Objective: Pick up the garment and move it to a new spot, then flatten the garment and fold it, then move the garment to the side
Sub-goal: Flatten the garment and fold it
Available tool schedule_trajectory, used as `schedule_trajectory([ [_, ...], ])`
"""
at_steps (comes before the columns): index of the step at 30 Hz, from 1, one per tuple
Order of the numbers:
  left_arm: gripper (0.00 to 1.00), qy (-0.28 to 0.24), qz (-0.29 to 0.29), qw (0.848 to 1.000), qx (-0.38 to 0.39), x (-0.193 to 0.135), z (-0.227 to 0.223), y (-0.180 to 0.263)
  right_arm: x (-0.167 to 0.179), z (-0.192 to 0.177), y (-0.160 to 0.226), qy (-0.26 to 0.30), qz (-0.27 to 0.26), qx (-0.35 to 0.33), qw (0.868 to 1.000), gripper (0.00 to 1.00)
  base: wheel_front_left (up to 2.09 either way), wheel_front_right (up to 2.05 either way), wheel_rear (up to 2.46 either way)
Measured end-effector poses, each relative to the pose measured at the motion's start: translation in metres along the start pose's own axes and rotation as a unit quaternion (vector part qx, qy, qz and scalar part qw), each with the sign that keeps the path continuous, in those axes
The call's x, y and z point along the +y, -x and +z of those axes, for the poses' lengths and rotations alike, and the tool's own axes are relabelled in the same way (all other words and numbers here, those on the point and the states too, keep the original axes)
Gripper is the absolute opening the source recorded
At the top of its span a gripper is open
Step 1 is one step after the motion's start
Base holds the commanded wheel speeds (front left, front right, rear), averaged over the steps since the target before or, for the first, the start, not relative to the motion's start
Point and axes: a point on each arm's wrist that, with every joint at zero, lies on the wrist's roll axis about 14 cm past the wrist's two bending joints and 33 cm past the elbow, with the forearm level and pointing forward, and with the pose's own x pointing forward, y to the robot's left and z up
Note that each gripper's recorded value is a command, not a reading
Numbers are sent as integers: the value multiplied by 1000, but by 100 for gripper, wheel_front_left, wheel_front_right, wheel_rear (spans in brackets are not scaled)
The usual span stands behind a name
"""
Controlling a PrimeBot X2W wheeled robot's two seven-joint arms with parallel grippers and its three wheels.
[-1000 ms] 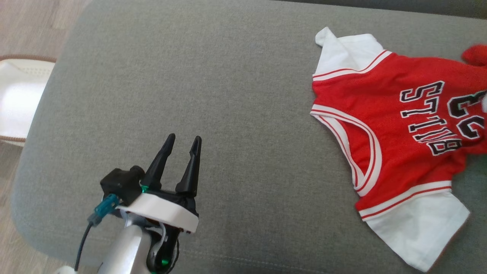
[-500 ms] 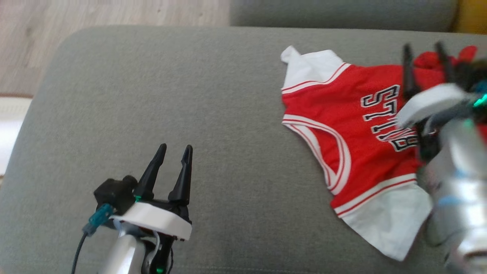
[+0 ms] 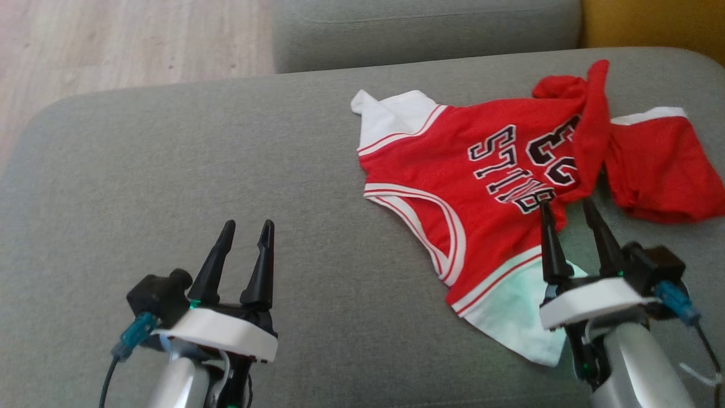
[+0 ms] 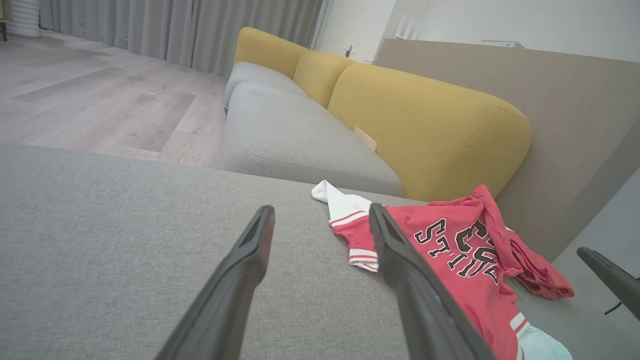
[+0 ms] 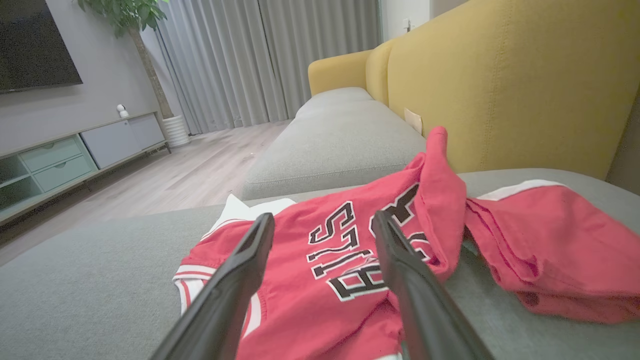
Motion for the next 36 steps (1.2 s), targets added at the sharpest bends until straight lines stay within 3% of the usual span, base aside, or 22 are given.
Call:
schedule_trajectory([
  [10, 100, 9, -22, 1000, 19, -15, -14, -11, -14, 11, 20, -16, -28, -20, 999, 100, 0, 0, 0],
  [16, 100, -4, -61, 996, 71, -34, -48, -29, -27, 7, 23, -15, -46, -11, 999, 100, 0, 0, 0],
  [25, 100, -36, -105, 976, 185, -59, -108, -60, -46, -4, 32, -14, -77, 7, 997, 100, 0, 0, 0],
  [36, 100, 12, -144, 947, 287, -94, -158, -67, -68, -12, 46, -17, -115, 19, 993, 100, 0, 0, 0],
])
